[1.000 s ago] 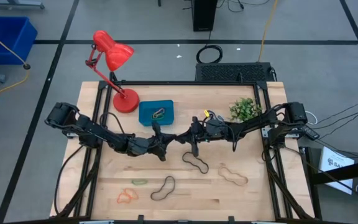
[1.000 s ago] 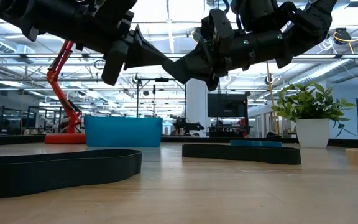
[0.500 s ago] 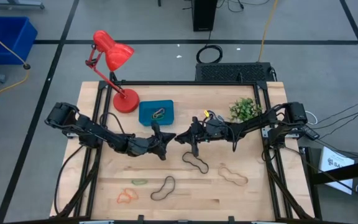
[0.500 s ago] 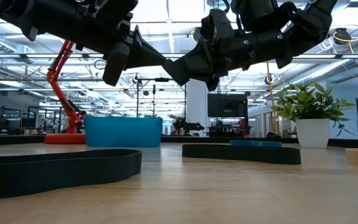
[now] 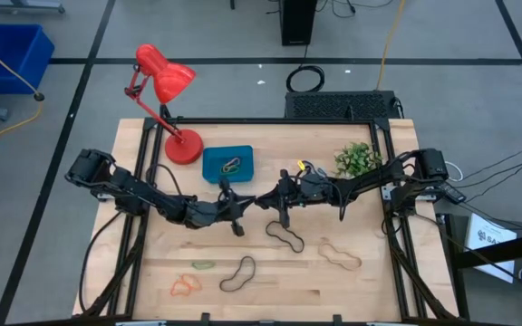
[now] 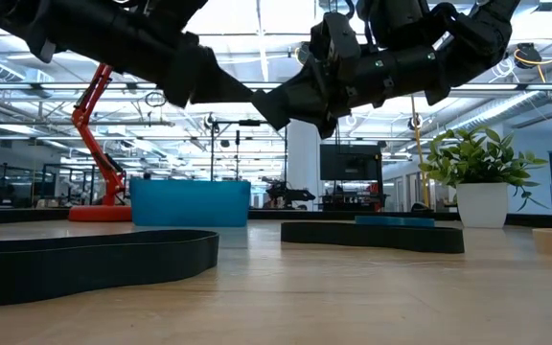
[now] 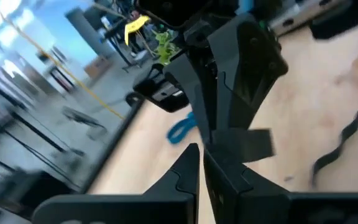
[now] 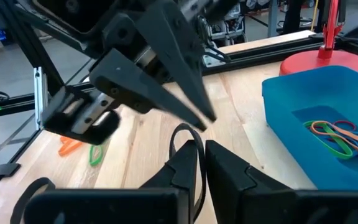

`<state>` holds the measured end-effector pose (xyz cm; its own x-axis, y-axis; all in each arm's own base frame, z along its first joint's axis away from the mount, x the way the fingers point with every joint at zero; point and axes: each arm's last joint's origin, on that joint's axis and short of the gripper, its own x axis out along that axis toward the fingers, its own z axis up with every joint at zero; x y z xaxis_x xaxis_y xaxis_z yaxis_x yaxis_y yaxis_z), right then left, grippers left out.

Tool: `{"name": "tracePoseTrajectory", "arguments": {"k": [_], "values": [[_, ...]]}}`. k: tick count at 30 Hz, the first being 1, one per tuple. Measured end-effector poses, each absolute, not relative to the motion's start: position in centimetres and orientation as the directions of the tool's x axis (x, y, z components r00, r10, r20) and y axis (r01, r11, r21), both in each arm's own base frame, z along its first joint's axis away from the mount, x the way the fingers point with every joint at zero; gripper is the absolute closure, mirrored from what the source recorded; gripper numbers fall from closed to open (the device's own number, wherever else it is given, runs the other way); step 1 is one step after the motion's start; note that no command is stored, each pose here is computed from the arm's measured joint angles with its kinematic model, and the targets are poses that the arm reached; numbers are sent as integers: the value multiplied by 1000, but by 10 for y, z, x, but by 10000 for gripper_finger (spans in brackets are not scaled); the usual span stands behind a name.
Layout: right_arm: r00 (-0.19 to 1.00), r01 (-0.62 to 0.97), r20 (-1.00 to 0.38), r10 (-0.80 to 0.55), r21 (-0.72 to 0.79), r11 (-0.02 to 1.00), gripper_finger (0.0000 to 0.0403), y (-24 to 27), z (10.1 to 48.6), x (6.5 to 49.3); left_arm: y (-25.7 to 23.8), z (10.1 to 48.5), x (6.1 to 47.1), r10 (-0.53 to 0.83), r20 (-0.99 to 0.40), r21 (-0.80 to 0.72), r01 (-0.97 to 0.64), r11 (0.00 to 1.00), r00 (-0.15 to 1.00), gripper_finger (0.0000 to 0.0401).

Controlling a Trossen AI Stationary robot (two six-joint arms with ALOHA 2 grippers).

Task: Pick and place rubber bands into bin
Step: Put the black rubber band into the blue bin

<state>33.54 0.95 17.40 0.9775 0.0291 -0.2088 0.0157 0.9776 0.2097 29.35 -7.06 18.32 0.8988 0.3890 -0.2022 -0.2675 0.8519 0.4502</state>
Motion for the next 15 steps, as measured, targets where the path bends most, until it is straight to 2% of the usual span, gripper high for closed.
{"name": "tracePoseTrajectory", "arguments": {"k": [5,11,15], "values": [[978,9,-205,30,188,982,380,9,174,335,-72,181,294,323,-232,268,-259,928,918,378],[981,-1,-192,34,172,985,391,9,174,335,-73,178,293,285,-267,86,-271,959,921,394],[981,0,-192,31,159,987,399,9,174,335,-73,176,292,272,-282,45,-270,962,920,397]]}}
